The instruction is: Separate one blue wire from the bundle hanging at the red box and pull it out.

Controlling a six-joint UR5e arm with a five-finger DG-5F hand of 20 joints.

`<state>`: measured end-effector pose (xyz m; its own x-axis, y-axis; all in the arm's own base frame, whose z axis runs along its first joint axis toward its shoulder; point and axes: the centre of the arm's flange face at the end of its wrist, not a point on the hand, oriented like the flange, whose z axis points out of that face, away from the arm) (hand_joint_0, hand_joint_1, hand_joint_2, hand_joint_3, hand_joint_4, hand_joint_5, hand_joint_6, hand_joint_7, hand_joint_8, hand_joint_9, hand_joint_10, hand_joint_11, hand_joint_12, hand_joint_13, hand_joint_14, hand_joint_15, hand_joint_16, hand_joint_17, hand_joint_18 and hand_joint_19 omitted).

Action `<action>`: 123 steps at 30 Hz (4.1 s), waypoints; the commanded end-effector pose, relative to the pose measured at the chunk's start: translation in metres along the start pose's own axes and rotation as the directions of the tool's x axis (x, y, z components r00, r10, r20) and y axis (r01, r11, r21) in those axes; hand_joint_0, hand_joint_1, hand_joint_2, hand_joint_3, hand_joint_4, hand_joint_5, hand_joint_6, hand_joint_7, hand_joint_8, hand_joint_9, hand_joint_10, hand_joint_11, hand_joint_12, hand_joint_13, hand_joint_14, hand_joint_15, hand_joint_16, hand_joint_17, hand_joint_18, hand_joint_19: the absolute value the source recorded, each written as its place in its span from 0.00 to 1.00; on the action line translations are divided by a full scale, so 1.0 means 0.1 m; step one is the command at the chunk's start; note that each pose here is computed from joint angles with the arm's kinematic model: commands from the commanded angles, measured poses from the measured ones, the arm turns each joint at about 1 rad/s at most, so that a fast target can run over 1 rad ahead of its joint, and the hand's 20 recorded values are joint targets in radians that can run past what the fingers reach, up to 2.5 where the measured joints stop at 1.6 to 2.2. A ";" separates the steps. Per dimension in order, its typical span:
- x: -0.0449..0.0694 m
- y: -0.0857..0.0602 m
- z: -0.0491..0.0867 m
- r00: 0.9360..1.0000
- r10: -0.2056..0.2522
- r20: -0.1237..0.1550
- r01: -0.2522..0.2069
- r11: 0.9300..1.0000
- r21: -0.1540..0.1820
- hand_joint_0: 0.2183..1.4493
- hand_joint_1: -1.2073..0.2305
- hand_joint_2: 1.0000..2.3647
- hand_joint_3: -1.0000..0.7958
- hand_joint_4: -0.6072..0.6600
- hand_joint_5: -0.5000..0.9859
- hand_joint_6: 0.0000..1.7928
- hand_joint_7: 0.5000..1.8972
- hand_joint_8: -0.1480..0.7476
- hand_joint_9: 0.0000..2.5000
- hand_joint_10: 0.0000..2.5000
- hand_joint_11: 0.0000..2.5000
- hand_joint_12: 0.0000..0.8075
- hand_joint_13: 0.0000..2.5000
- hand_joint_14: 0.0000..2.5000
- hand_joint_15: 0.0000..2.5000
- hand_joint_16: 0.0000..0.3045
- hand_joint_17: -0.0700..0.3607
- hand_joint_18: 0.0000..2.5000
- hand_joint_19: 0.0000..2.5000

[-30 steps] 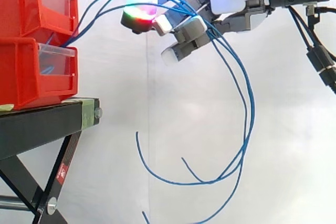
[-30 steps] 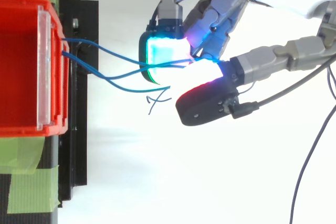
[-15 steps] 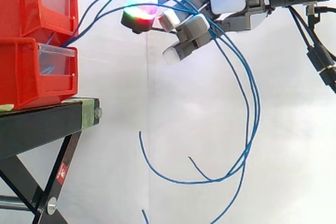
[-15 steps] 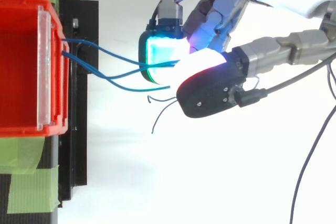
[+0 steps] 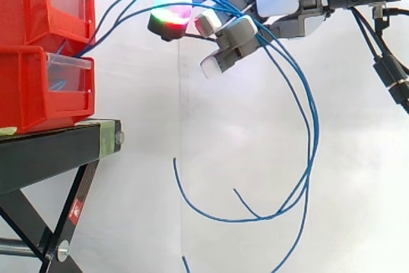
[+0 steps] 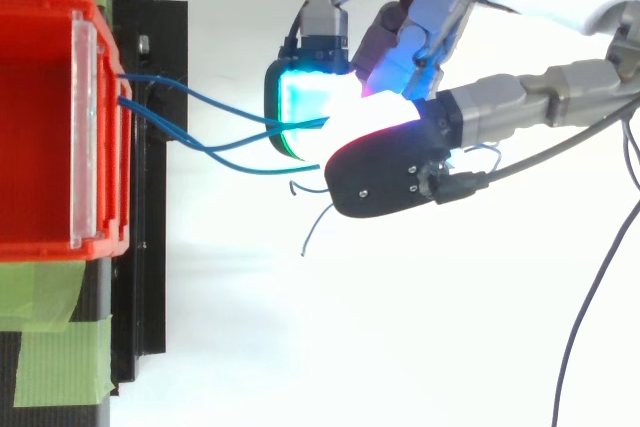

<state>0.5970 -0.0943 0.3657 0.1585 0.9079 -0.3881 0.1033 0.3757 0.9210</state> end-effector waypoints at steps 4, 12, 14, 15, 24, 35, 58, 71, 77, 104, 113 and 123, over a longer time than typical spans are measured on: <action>0.00 0.00 0.00 1.000 0.000 0.000 0.000 1.000 -0.001 0.30 0.20 0.02 0.49 0.61 0.21 0.51 0.38 0.59 0.43 0.01 0.37 0.56 0.55 0.01 0.52 0.18 0.45 0.33 0.19; 0.00 0.00 0.00 1.000 0.001 0.001 -0.001 1.000 -0.002 0.32 0.16 0.02 0.45 0.67 0.18 0.52 0.32 0.56 0.31 0.01 0.36 0.56 0.51 0.01 0.49 0.20 0.48 0.32 0.16; 0.00 0.00 0.00 1.000 0.002 0.000 -0.002 1.000 -0.001 0.32 0.14 0.01 0.42 0.69 0.18 0.52 0.32 0.57 0.30 0.01 0.36 0.56 0.50 0.01 0.49 0.20 0.48 0.32 0.16; 0.00 0.00 0.00 1.000 0.001 0.001 -0.001 1.000 -0.002 0.32 0.14 0.01 0.41 0.70 0.18 0.52 0.31 0.57 0.30 0.01 0.36 0.57 0.50 0.01 0.49 0.20 0.48 0.31 0.16; 0.00 0.00 0.00 1.000 0.000 0.000 0.000 1.000 -0.001 0.28 0.20 0.01 0.34 0.69 0.19 0.51 0.30 0.59 0.35 0.01 0.37 0.57 0.51 0.01 0.48 0.20 0.48 0.32 0.18; 0.00 0.00 0.00 1.000 0.000 0.000 0.000 1.000 0.001 0.23 0.42 0.01 0.33 0.67 0.22 0.50 0.31 0.64 0.45 0.01 0.36 0.61 0.57 0.01 0.49 0.20 0.48 0.36 0.20; 0.00 0.00 0.00 1.000 0.000 0.000 0.000 1.000 -0.001 0.30 0.30 0.02 0.49 0.58 0.25 0.50 0.39 0.65 0.54 0.01 0.38 0.58 0.60 0.01 0.51 0.17 0.43 0.40 0.21; 0.00 0.00 0.00 1.000 0.000 0.000 0.000 1.000 -0.001 0.30 0.21 0.01 0.55 0.62 0.22 0.52 0.34 0.63 0.43 0.01 0.37 0.67 0.51 0.01 0.45 0.22 0.52 0.35 0.17; 0.00 0.00 0.00 1.000 0.001 0.001 -0.001 1.000 -0.002 0.29 0.19 0.01 0.53 0.63 0.20 0.52 0.33 0.60 0.39 0.01 0.37 0.66 0.48 0.01 0.45 0.23 0.53 0.33 0.16; 0.00 0.00 0.00 1.000 0.001 0.001 -0.001 1.000 -0.002 0.29 0.19 0.02 0.47 0.64 0.19 0.52 0.33 0.55 0.49 0.01 0.57 0.55 0.52 0.01 0.53 0.20 0.48 0.30 0.17; 0.00 0.00 0.00 1.000 0.000 0.000 0.000 1.000 -0.001 0.28 0.21 0.02 0.45 0.64 0.19 0.52 0.32 0.53 0.55 0.00 0.65 0.52 0.58 0.00 0.59 0.20 0.48 0.32 0.19; 0.00 0.00 0.00 1.000 0.000 0.000 0.000 1.000 -0.001 0.30 0.18 0.01 0.41 0.64 0.19 0.52 0.33 0.53 0.53 0.00 0.64 0.52 0.57 0.00 0.59 0.20 0.48 0.32 0.18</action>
<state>0.5972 -0.0943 0.3657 0.1591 0.9079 -0.3877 0.1021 0.3755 0.9212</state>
